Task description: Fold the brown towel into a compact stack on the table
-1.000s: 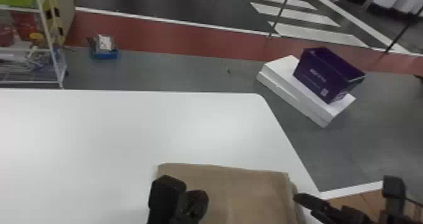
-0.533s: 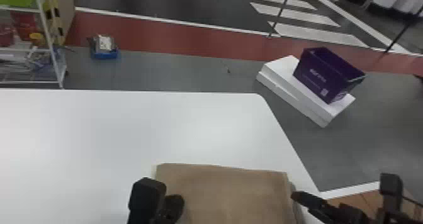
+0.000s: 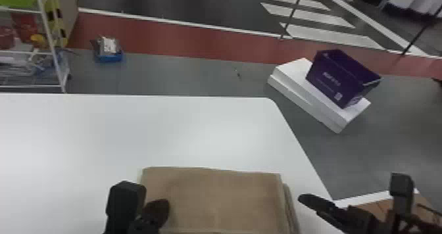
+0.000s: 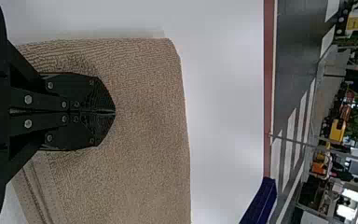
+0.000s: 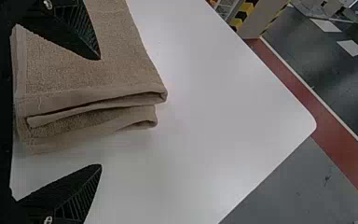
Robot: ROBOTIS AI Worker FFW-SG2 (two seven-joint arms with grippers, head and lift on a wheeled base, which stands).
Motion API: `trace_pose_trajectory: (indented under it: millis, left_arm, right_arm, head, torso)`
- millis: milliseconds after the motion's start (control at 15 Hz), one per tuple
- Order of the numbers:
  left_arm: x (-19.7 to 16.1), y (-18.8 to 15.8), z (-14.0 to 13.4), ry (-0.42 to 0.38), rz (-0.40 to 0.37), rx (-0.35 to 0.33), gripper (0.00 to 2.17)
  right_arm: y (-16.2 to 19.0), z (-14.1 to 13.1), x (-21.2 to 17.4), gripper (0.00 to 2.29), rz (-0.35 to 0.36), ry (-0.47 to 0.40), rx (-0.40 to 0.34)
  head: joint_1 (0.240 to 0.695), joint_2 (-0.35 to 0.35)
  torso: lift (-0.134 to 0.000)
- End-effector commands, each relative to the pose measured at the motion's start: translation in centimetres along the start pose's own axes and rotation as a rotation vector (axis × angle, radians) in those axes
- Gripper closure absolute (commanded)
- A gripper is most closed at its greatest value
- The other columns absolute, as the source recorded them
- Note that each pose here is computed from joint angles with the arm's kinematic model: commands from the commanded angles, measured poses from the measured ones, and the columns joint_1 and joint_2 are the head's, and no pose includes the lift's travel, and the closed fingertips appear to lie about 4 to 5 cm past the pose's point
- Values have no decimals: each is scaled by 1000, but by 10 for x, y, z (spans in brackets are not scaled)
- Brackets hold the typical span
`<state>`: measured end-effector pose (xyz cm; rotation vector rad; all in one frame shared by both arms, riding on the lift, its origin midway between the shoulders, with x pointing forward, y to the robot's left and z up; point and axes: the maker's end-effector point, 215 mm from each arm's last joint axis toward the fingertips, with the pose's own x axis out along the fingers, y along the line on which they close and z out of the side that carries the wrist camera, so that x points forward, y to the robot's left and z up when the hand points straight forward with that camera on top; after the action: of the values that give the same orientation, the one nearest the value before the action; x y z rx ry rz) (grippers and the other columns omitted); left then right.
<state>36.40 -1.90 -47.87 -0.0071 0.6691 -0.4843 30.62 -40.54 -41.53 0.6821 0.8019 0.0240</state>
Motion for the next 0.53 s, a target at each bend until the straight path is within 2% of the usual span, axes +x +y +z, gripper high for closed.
trace_pose_trajectory:
  millis: [0, 200, 333, 467]
  left_arm:
    - [-6, 25, -3, 1, 40, -20, 1885]
    - [-20, 57, -2, -10, 78, -53, 1885]
    - [-29, 77, -10, 10, 93, -78, 1885]
    - [-38, 83, -8, -1, 86, -102, 1882]
  right_arm:
    - [8, -1, 6, 60, 8, 11, -11]
    - [25, 5, 15, 60, 25, 6, -40]
    - [36, 4, 20, 60, 29, 14, -67]
    - [50, 0, 25, 60, 42, 20, -88]
  head:
    - [695, -350]
    - [695, -350]
    - [695, -350]
    - [695, -350]
  torso:
    - [-124]
    - [-124]
    - [-124]
    - [-124]
